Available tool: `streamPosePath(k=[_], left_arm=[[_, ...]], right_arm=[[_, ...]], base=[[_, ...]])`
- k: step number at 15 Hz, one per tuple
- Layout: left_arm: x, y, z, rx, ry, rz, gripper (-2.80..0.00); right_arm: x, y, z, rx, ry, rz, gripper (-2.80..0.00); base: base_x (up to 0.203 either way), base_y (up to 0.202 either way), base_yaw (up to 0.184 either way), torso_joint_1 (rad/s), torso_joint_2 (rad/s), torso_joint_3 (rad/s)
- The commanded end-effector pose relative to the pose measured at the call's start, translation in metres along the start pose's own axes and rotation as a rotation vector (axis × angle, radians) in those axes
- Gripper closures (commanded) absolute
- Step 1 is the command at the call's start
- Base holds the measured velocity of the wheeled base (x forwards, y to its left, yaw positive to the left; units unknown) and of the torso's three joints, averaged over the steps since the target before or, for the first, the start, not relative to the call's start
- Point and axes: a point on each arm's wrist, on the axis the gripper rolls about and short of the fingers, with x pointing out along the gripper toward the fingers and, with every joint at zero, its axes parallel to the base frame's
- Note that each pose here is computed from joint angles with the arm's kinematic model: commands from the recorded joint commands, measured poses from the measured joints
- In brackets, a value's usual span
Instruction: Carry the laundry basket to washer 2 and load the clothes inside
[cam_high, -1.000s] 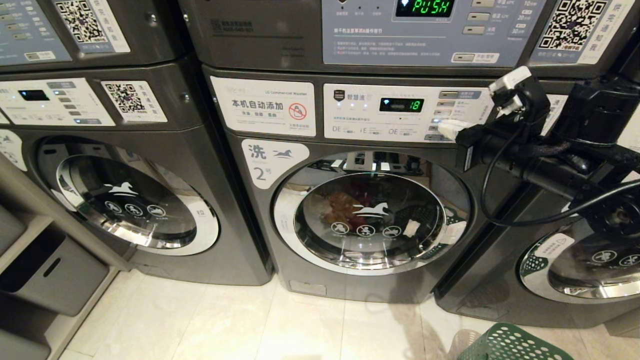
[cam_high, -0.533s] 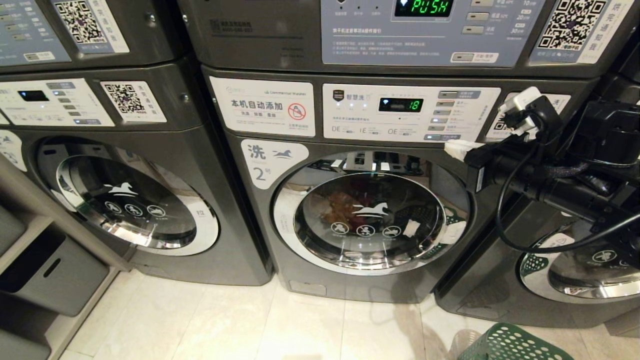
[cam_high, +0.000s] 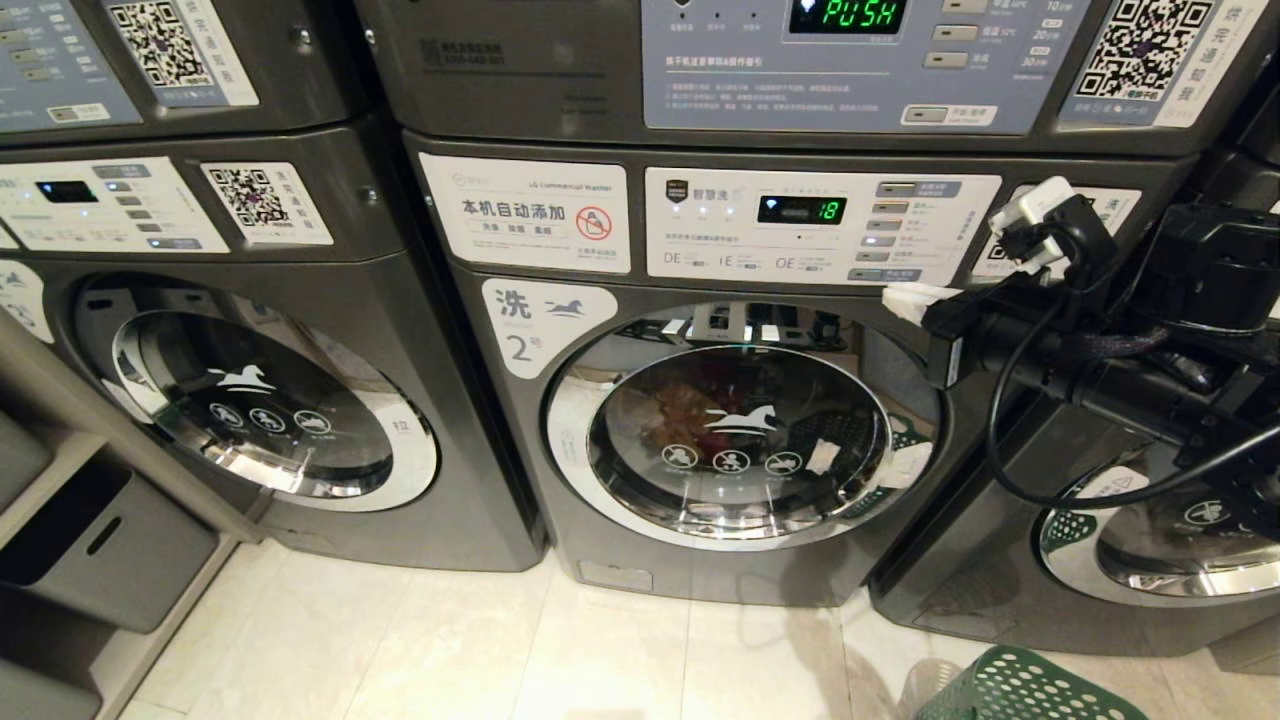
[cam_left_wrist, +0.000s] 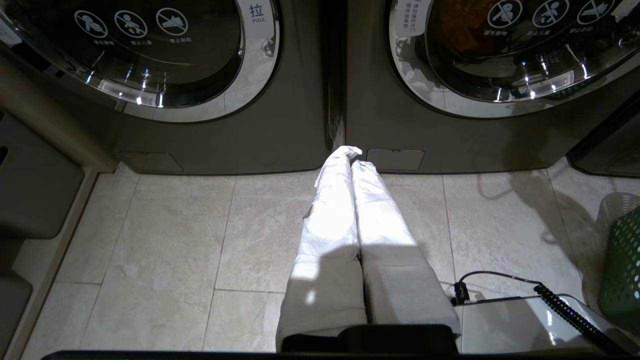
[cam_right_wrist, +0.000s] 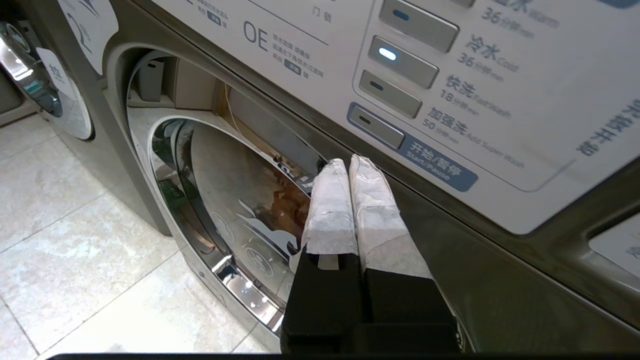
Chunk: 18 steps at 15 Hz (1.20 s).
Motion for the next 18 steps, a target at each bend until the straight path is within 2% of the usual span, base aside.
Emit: streamPosePath(k=[1, 18], left_arm=[[0.0, 0.0, 0.0, 0.0, 0.001, 0.0, 0.0], [0.0, 0.0, 0.0, 0.0, 0.001, 0.0, 0.0]], right_arm=[[0.005, 0.0, -0.004, 0.0, 0.006, 0.004, 0.0], [0.04, -0.01, -0.01, -0.003, -0.006, -0.014, 0.0]], base=[[0.0, 0.0, 0.0, 0.0, 0.0, 0.0], [0.0, 0.0, 0.0, 0.0, 0.0, 0.0]])
